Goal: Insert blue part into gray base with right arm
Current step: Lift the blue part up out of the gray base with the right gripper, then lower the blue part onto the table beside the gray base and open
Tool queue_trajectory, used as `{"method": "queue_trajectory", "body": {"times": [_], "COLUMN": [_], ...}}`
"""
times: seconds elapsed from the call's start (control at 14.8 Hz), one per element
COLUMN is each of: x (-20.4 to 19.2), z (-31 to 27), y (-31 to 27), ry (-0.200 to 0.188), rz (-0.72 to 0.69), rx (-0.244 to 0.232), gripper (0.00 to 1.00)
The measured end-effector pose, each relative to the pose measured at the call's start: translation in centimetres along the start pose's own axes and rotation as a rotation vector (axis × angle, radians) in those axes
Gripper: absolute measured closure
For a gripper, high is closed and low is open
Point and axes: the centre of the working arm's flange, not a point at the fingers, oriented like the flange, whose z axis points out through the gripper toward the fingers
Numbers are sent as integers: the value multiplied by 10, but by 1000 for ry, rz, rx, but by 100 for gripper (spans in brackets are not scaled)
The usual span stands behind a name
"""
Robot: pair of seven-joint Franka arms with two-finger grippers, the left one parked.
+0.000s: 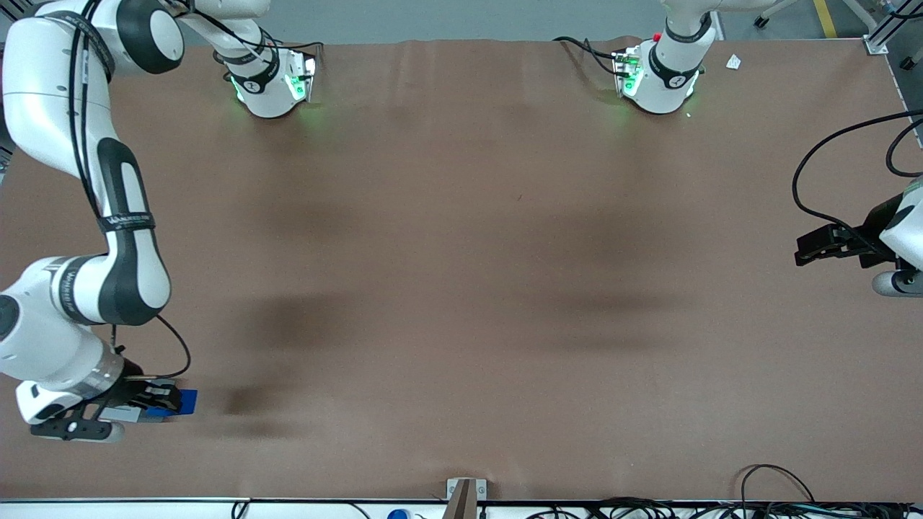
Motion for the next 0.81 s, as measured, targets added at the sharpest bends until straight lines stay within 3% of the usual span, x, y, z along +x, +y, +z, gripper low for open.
{"method": "queue_trajectory", "body": {"times": [0.41,0.81], "x": [-22,-24], "z": [71,84], "y": [4,-21], "ry": [-91,-73], "rz": [69,78], "rx": [-7,1], "gripper": [49,49]}}
